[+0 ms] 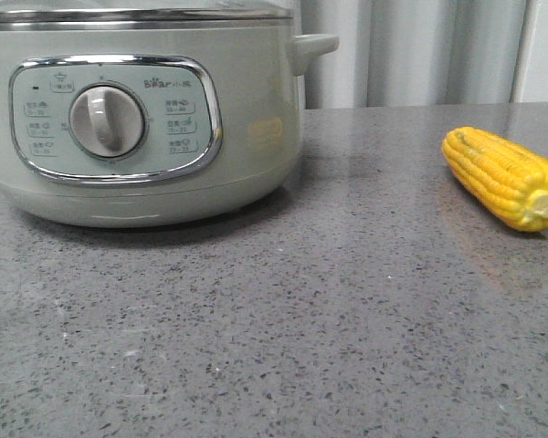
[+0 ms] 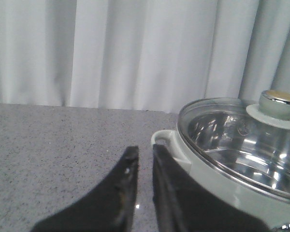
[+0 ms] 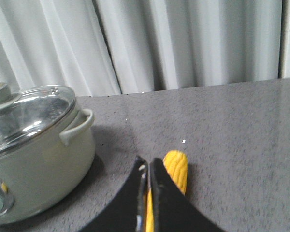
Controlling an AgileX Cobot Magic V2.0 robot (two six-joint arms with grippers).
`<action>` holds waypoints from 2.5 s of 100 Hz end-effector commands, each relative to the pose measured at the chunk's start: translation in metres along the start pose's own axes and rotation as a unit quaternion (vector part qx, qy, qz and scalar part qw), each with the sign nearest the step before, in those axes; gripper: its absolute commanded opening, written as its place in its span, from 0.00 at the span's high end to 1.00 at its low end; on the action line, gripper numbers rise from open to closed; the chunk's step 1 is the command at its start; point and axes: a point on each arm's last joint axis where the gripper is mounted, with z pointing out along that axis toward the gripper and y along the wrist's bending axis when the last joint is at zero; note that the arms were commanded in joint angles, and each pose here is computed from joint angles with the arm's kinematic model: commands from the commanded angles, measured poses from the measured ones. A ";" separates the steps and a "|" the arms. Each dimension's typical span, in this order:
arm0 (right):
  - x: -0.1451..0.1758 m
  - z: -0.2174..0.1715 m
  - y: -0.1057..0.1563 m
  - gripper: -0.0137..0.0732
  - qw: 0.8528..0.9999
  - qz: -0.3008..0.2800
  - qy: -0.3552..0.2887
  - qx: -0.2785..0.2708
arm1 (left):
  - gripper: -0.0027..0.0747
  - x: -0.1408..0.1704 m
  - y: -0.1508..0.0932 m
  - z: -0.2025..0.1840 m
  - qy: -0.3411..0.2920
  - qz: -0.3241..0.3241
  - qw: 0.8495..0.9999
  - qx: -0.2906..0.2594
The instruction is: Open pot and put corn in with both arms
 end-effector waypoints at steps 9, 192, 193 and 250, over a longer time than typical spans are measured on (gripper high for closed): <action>-0.040 0.024 0.004 0.63 0.999 -0.022 -0.023 0.005 | 0.39 -0.027 -0.020 0.036 -0.038 0.001 0.997 0.060; -0.049 0.034 0.005 0.19 0.999 -0.019 -0.036 0.003 | 0.93 -0.121 -0.068 0.149 -0.060 0.042 0.993 0.096; -0.049 0.034 0.005 0.19 0.999 -0.019 -0.036 0.003 | 0.93 -0.123 -0.063 0.147 -0.061 0.043 0.993 0.086; -0.045 0.034 0.004 0.19 1.000 -0.019 -0.020 0.005 | 0.93 -0.023 0.064 0.087 -0.074 0.009 0.984 -0.160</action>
